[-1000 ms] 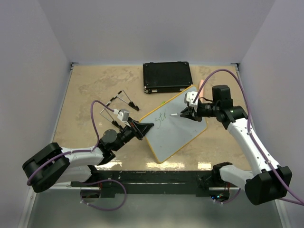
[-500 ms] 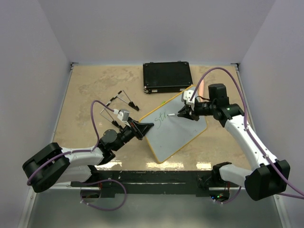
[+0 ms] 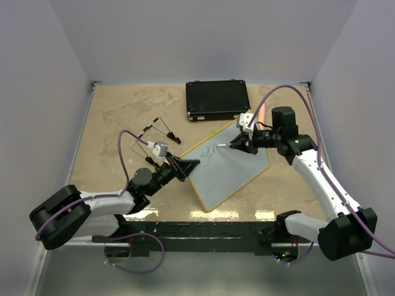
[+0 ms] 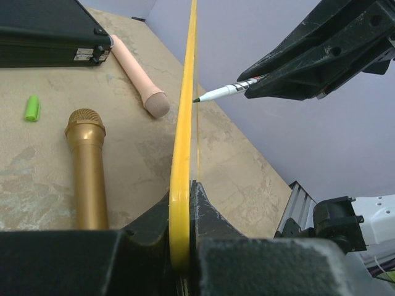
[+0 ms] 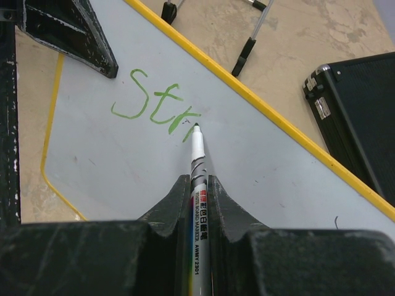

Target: Write a sentence on the whiteboard

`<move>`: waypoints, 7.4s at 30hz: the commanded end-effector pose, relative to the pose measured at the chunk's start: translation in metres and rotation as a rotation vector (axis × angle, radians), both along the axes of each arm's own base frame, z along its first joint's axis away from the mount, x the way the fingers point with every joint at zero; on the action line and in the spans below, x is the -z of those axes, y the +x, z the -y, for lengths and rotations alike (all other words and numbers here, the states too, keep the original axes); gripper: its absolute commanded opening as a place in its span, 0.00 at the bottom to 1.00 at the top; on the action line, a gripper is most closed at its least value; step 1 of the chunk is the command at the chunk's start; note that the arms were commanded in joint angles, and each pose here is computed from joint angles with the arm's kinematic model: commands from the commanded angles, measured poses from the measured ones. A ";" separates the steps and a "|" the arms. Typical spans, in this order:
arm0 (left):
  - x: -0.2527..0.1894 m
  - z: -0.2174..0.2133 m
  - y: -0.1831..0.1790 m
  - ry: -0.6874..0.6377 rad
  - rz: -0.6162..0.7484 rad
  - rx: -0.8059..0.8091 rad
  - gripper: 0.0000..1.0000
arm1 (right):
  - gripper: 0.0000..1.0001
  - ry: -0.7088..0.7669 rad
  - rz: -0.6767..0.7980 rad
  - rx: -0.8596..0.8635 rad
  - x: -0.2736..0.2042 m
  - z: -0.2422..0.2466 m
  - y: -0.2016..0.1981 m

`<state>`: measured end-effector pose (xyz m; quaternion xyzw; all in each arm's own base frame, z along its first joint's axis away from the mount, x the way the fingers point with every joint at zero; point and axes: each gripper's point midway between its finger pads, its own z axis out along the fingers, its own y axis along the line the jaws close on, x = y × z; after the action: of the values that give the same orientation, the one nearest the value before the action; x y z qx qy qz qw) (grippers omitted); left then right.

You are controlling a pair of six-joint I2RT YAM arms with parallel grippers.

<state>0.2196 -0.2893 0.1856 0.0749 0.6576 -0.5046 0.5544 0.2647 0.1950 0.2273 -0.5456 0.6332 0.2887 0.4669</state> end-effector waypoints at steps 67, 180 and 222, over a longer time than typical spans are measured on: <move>0.024 0.001 -0.004 0.104 0.017 0.048 0.00 | 0.00 0.021 -0.021 -0.046 -0.010 -0.003 0.009; 0.033 0.003 -0.010 0.126 0.018 0.086 0.00 | 0.00 0.074 0.041 -0.023 -0.025 0.016 0.020; 0.032 0.000 -0.007 0.122 0.017 0.072 0.00 | 0.00 -0.057 -0.024 -0.010 0.017 0.029 0.008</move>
<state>0.2212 -0.2884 0.1811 0.0752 0.6588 -0.5148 0.5434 0.2705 0.1690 0.2055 -0.5469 0.6500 0.3038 0.4314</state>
